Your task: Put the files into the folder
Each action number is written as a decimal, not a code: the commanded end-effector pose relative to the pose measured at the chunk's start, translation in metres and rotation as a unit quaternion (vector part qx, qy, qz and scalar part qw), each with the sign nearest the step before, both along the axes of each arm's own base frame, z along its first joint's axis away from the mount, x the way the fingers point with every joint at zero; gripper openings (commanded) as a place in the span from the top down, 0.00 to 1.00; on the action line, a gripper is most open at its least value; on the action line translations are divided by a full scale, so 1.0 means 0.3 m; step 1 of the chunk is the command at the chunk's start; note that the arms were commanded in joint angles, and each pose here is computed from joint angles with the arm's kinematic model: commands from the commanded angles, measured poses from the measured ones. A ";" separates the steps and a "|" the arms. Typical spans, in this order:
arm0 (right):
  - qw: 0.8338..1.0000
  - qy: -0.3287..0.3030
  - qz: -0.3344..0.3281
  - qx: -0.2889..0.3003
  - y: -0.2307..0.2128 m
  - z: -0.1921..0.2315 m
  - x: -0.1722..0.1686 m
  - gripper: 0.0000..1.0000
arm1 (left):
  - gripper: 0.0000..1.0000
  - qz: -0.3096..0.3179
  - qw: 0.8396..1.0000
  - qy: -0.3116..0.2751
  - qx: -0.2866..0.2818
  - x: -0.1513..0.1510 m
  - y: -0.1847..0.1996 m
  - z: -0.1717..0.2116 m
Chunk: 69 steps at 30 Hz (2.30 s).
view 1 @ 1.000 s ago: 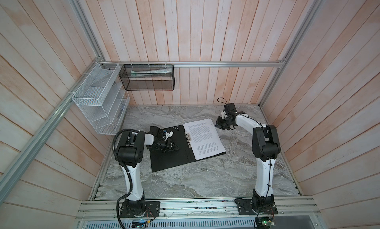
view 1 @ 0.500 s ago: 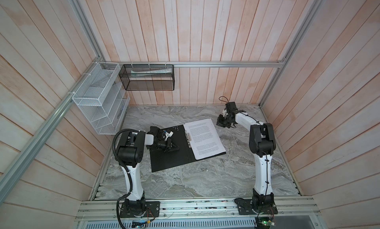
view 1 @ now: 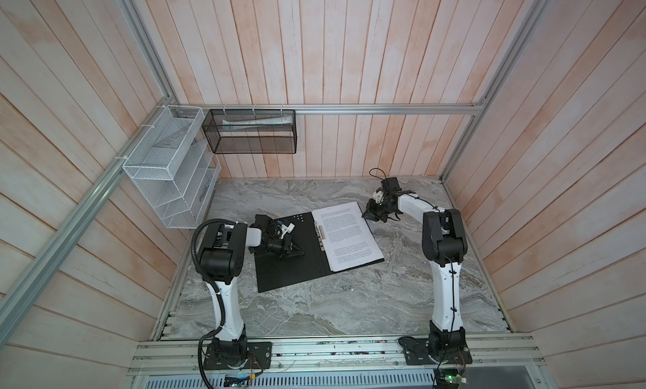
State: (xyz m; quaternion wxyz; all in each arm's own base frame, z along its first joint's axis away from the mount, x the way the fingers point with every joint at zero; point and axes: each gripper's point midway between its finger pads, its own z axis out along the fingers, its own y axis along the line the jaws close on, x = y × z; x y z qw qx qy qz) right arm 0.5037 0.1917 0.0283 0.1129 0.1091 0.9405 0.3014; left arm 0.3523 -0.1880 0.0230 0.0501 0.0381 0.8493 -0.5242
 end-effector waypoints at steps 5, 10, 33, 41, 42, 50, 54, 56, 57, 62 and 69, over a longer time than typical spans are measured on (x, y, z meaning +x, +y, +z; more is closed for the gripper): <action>1.000 0.023 0.005 0.013 0.021 -0.035 -0.051 0.88 | 0.83 -0.002 0.998 0.028 0.050 -0.043 0.020 -0.124; 0.998 -0.056 -0.018 -0.024 -0.025 0.102 0.039 0.86 | 0.83 -0.002 0.998 0.027 0.050 -0.044 0.020 -0.123; 0.972 -0.089 0.201 0.088 0.696 0.260 -0.008 0.86 | 0.83 -0.002 0.998 0.027 0.048 -0.044 0.020 -0.122; 0.970 -0.081 0.217 0.070 0.742 0.190 -0.074 0.86 | 0.83 -0.002 0.999 0.027 0.047 -0.044 0.019 -0.120; 0.971 -0.077 0.217 0.060 0.737 0.174 -0.075 0.86 | 0.83 -0.002 0.999 0.027 0.047 -0.044 0.019 -0.120; 0.970 -0.071 0.226 0.058 0.753 0.162 -0.099 0.86 | 0.83 -0.002 0.998 0.028 0.048 -0.044 0.019 -0.122; 0.971 -0.066 0.225 0.048 0.741 0.148 -0.102 0.86 | 0.83 -0.002 0.998 0.028 0.048 -0.045 0.019 -0.122; 0.972 -0.063 0.223 0.036 0.729 0.138 -0.103 0.86 | 0.83 -0.002 0.998 0.028 0.048 -0.045 0.019 -0.123; 0.973 -0.062 0.222 0.029 0.720 0.132 -0.102 0.86 | 0.83 -0.001 0.998 0.028 0.048 -0.044 0.020 -0.123; 0.973 -0.059 0.222 0.003 0.695 0.100 -0.105 0.86 | 0.83 -0.002 0.998 0.028 0.048 -0.045 0.019 -0.123; 0.973 -0.037 0.227 0.014 0.699 0.050 -0.119 0.86 | 0.83 -0.001 0.998 0.029 0.048 -0.044 0.020 -0.124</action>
